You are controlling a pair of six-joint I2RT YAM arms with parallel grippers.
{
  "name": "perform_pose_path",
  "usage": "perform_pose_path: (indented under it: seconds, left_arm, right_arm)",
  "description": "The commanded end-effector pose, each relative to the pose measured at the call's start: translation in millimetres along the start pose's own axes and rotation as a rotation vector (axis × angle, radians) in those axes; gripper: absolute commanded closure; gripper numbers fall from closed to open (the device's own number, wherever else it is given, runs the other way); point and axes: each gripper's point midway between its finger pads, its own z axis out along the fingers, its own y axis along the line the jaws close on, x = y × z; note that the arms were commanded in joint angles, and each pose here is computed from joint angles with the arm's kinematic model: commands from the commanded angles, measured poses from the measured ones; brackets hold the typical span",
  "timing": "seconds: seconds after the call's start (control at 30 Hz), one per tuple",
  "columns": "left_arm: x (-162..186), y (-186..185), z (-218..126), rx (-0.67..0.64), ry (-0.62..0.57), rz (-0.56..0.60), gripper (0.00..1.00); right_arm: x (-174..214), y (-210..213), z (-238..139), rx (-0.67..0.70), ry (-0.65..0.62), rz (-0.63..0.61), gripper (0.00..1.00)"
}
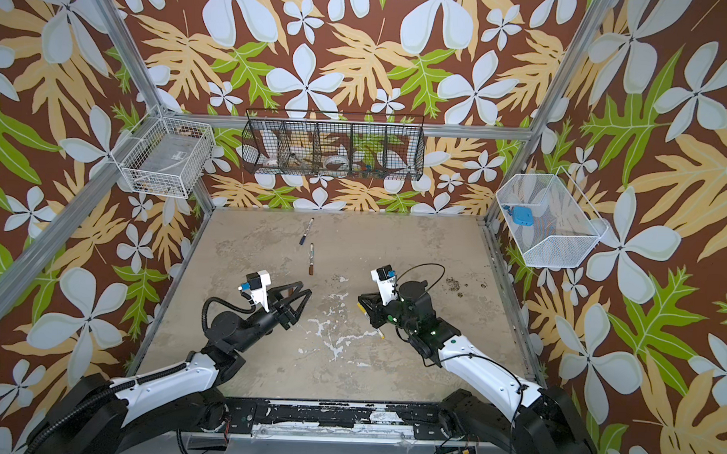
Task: Open the pen caps
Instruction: 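Grasp the yellow-capped marker again with the right gripper while the left approaches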
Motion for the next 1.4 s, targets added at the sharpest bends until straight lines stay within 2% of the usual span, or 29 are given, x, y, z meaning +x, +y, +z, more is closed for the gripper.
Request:
perform_pose_path:
  seconds: [0.0,0.03,0.07,0.23,0.4,0.67,0.77,1.1,1.37]
  left_arm:
    - [4.6,10.9,7.2,-0.062,0.036,-0.003,0.42]
    - [8.7,14.5,10.8,-0.080,0.062,-0.009,0.42]
    - [12.3,16.2,15.2,-0.089,0.089,-0.019,0.42]
    - [43.7,19.8,38.1,-0.081,0.265,-0.060,0.43]
    - [74.0,32.2,51.1,-0.109,0.390,-0.100,0.45]
    - [81.5,39.2,52.7,-0.135,0.412,-0.109,0.45]
    - [83.7,40.4,53.2,-0.140,0.422,-0.108,0.45]
    - [92.6,46.2,55.8,-0.161,0.461,-0.112,0.45]
    - [108.7,59.4,58.1,-0.217,0.534,-0.111,0.45]
  right_arm:
    - [9.9,-21.4,3.6,0.116,0.061,0.002,0.62]
    - [14.3,-33.1,3.7,0.180,0.084,0.011,0.53]
    - [20.2,-45.1,3.6,0.244,0.108,0.020,0.47]
    - [46.4,-73.1,12.7,0.374,0.239,0.040,0.43]
    - [75.1,-82.7,27.3,0.387,0.375,0.034,0.48]
    - [110.2,-82.3,41.5,0.404,0.525,-0.034,0.54]
    - [116.4,-82.8,44.4,0.419,0.556,-0.057,0.61]
    - [125.1,-89.5,46.7,0.460,0.591,-0.081,0.63]
    - [129.9,-93.0,46.5,0.494,0.617,-0.112,0.74]
